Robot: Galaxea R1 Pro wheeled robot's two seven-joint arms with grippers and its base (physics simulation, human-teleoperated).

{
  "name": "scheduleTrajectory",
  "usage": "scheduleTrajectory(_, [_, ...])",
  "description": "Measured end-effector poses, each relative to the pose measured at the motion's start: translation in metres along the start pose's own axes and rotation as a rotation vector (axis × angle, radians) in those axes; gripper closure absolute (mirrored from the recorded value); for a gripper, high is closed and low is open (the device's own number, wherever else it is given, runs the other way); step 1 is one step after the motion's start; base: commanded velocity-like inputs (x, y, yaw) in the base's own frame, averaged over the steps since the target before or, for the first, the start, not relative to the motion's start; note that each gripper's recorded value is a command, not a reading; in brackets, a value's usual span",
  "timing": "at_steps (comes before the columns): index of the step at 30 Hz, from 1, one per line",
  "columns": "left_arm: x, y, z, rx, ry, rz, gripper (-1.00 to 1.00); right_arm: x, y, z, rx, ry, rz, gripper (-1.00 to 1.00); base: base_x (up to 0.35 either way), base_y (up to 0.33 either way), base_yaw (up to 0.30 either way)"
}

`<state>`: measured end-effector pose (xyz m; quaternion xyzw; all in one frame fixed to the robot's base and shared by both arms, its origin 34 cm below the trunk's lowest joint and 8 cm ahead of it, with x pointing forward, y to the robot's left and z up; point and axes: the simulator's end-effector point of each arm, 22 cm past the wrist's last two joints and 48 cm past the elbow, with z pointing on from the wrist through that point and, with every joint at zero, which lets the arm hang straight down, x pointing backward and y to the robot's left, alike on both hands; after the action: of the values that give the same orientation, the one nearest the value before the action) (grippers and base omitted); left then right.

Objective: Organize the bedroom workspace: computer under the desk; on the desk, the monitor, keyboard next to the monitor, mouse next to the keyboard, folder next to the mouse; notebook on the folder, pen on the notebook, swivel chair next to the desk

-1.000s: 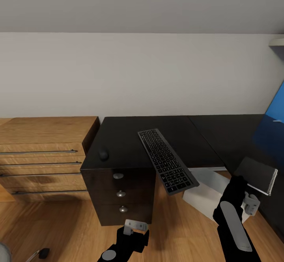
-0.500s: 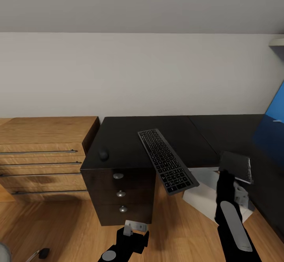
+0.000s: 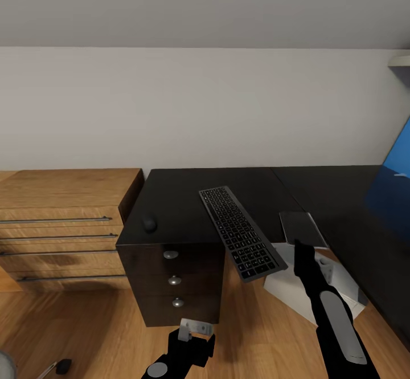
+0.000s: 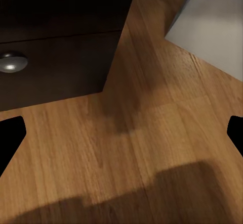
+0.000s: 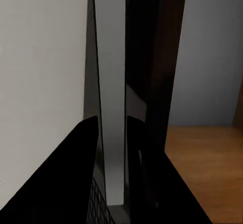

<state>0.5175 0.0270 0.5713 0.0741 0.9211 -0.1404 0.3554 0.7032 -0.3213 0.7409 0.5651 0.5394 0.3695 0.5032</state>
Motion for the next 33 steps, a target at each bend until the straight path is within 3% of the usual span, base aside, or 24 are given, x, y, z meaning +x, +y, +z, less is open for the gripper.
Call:
scheduleTrajectory(11, [-0.007, -0.005, -0.001, 0.004, -0.014, -0.009, -1.00, -0.010, -0.001, 0.002, 0.001, -0.005, 0.027, 1.00, 0.000, 0.000, 0.000])
scheduleTrajectory(33, [-0.006, -0.005, -0.001, 0.004, -0.013, -0.006, -1.00, -0.021, -0.001, 0.002, 0.007, -0.027, -0.018, 1.00, 0.040, 0.015, 0.000])
